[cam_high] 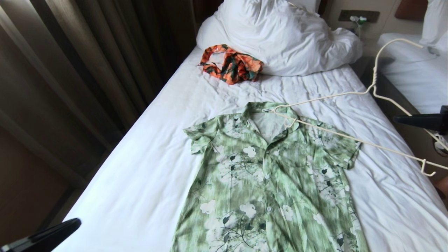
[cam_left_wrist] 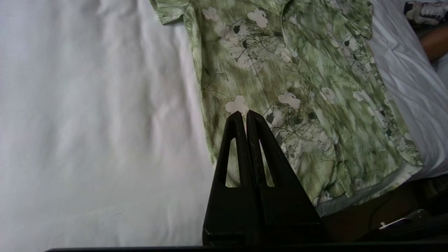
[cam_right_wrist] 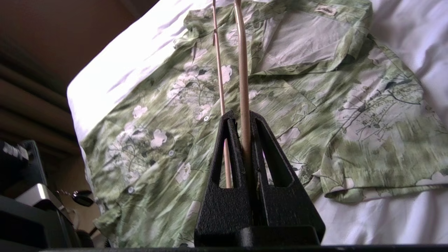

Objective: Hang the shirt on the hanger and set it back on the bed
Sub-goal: Lift the shirt and hanger

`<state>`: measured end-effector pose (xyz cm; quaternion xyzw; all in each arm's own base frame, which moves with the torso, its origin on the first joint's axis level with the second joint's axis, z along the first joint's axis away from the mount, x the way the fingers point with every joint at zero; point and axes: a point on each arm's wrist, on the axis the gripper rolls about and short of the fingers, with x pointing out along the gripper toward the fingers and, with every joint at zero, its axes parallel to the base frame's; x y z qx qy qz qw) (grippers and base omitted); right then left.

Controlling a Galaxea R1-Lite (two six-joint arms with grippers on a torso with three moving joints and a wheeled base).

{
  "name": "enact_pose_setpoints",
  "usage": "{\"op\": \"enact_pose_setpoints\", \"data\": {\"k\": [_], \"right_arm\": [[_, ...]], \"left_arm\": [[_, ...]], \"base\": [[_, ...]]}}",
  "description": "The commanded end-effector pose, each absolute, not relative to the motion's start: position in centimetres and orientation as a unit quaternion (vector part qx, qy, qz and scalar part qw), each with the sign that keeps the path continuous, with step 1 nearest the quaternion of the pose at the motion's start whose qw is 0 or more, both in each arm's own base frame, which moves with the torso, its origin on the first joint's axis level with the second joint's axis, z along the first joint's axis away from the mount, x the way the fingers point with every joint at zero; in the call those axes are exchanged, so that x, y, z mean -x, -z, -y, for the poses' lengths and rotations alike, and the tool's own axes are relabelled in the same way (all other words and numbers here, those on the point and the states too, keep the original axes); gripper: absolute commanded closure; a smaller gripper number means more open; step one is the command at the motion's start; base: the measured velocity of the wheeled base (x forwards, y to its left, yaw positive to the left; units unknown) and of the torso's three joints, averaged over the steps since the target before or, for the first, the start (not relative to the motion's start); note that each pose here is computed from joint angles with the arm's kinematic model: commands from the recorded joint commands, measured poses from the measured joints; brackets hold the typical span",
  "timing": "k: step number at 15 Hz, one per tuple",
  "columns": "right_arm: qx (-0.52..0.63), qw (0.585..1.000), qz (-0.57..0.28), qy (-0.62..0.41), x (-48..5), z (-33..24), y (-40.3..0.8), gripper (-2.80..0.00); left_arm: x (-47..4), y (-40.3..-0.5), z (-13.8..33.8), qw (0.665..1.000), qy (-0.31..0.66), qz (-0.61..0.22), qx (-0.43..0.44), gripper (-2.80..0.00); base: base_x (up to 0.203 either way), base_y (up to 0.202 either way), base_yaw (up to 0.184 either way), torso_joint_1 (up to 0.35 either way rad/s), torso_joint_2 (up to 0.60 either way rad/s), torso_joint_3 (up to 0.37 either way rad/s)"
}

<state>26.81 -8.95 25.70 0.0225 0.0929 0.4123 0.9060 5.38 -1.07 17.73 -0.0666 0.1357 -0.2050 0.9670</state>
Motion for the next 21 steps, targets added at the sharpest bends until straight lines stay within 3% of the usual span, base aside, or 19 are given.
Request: {"op": "enact_pose_setpoints", "data": {"k": [1,6,11,16,21], "right_arm": [[-0.044,0.910,-0.095,-0.401,-26.8,9.7,-26.6,0.00],[-0.045,0.914,-0.095,-0.392,-27.6,10.4,-26.9,0.00],[-0.091,0.910,-0.118,-0.386,-27.7,10.6,-26.0,0.00],[-0.097,0.915,-0.121,-0.374,-28.0,11.6,-25.2,0.00],[-0.104,0.921,-0.123,-0.356,-27.9,12.9,-24.7,0.00]], "left_arm": [[-11.2,-17.2,1.6,0.942,0.221,-0.234,0.091,0.00],[-24.1,-14.7,5.9,0.904,0.284,-0.303,0.107,0.00],[-34.9,-13.5,13.3,0.905,0.332,-0.252,0.089,0.00],[-41.3,-10.7,20.5,0.920,0.323,-0.209,0.067,0.00],[-43.0,-10.5,26.5,0.949,0.274,-0.148,0.054,0.00]], "base": [[0.000,0.000,0.000,0.000,0.00,0.000],[0.000,0.000,0.000,0.000,0.00,0.000],[0.000,0.000,0.000,0.000,0.00,0.000],[0.000,0.000,0.000,0.000,0.00,0.000],[0.000,0.000,0.000,0.000,0.00,0.000]]}}
